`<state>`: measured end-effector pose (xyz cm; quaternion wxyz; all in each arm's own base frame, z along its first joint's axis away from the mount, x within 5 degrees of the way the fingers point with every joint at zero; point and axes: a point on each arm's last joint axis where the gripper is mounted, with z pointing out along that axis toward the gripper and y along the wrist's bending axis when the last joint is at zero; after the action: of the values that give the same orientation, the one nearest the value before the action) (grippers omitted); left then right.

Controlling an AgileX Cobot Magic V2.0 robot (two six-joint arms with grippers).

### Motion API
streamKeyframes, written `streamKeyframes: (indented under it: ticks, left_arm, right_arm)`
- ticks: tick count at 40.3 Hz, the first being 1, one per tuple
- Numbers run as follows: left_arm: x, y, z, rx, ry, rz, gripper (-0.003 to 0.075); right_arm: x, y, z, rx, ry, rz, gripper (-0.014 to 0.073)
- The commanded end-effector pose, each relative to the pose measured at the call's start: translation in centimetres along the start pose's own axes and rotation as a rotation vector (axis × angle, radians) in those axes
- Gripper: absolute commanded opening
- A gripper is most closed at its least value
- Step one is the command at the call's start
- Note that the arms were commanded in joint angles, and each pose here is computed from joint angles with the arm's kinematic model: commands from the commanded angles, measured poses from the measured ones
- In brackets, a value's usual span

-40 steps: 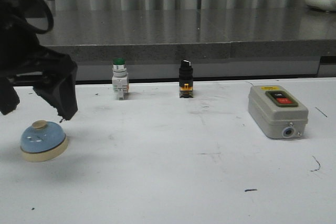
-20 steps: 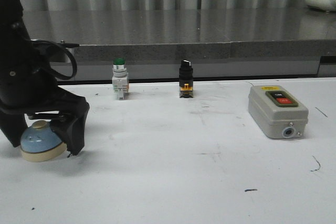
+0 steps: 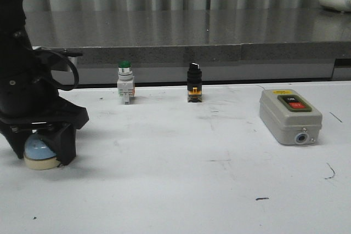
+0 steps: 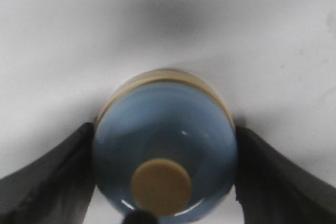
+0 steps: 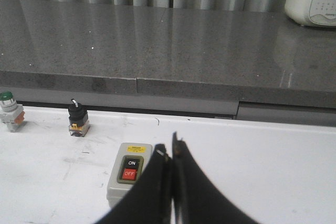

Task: Place and press bell with both arms
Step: 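Carry the bell with the left gripper toward the table centre, set down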

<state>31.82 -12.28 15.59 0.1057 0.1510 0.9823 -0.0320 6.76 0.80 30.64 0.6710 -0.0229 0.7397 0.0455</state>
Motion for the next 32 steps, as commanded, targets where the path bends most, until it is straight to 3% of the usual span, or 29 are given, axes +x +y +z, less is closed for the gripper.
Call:
streamKeyframes:
  ticks: [1,6,17,23,32]
  left_arm:
    - [-1.2,-0.5,-2.3,0.012,-0.081,0.007,0.0169]
    - [-2.3,-1.5,-3.7,0.018,-0.079,0.055,0.0155]
    - [-6.7,-6.6,-6.7,0.062,-0.191,0.184,0.0155]
    - [-8.6,-9.5,-5.8,0.079,-0.177,0.239,0.0155]
    - [-9.3,-11.4,-3.6,0.086,-0.156,0.275,0.016]
  right_arm:
    - [-1.8,0.0,-0.1,0.009,-0.09,-0.001,-0.0059]
    - [-1.8,0.0,-0.1,0.009,-0.09,-0.001,-0.0059]
    - [-1.8,0.0,-0.1,0.009,-0.09,-0.001,-0.0059]
    - [-1.8,0.0,-0.1,0.009,-0.09,-0.001,-0.0059]
    - [-1.8,0.0,-0.1,0.009,-0.09,-0.001,-0.0059]
